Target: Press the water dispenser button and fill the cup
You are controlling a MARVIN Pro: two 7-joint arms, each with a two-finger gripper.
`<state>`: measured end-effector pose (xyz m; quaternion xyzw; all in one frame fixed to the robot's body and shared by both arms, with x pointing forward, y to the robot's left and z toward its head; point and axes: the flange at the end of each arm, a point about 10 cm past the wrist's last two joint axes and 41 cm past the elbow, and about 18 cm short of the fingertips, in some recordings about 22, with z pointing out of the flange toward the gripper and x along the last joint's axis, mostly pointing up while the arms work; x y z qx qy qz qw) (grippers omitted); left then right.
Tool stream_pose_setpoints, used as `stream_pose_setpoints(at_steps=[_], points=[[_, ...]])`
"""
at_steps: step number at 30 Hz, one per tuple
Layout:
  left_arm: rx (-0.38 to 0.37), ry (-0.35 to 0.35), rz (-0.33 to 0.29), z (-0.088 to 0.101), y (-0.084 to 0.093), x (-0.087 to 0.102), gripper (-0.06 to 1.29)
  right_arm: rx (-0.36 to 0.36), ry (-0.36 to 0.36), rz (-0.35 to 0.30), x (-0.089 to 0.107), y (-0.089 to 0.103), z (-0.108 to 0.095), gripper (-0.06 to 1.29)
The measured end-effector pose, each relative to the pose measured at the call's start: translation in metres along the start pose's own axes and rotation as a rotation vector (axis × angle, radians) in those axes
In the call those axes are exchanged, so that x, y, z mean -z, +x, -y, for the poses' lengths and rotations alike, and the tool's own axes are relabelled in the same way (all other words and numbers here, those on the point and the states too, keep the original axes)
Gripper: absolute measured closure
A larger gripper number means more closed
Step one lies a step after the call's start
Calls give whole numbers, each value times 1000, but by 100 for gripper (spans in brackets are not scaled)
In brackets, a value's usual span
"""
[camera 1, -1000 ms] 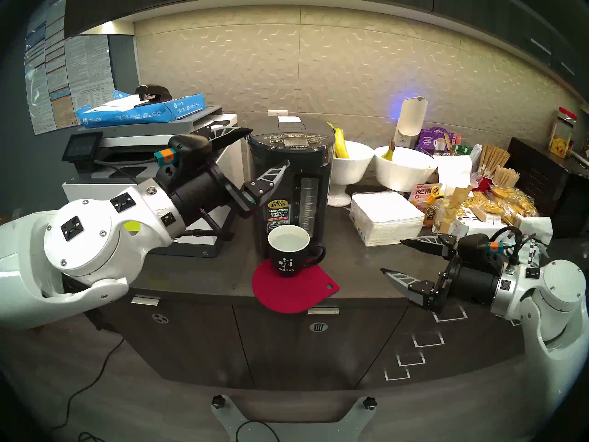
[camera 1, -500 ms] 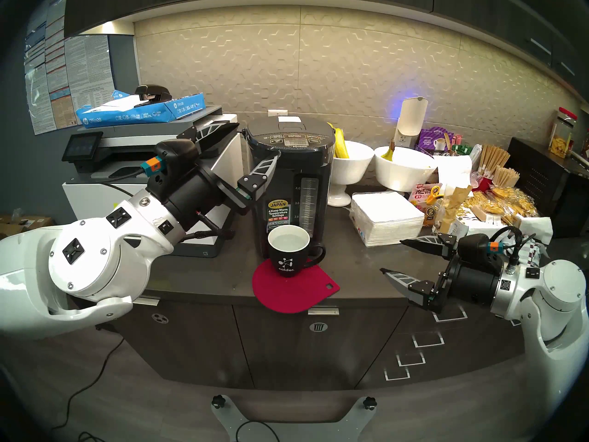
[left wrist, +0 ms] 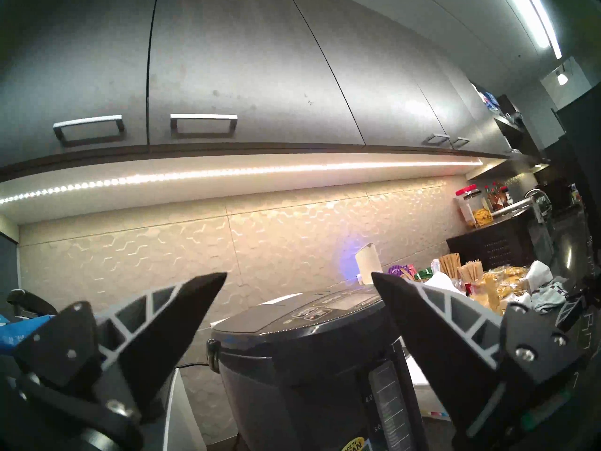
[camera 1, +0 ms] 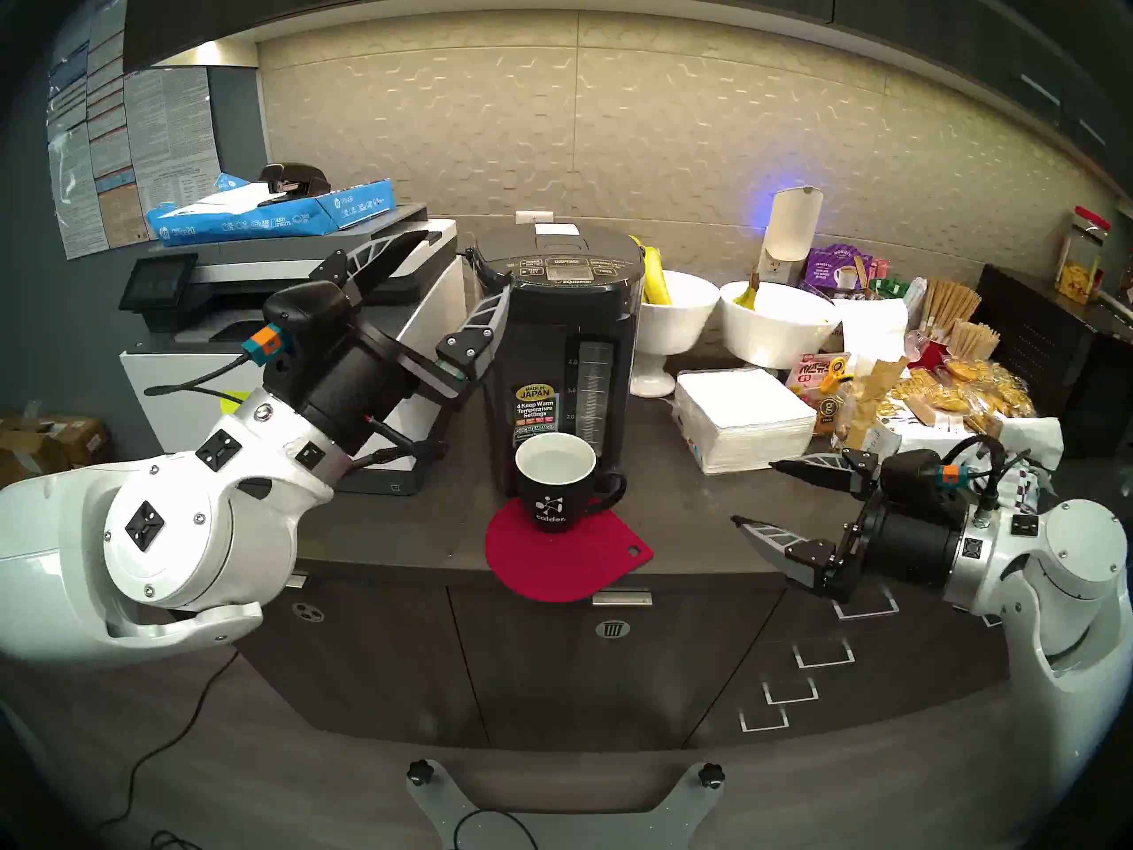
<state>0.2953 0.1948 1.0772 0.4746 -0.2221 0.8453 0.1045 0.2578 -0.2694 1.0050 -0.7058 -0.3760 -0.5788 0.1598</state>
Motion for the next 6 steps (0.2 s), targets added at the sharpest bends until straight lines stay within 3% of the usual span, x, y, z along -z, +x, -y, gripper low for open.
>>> stream_pose_setpoints(at_steps=[6], points=[[6, 28, -30, 0, -1, 5, -3, 0, 0, 0, 0, 0, 0, -2]])
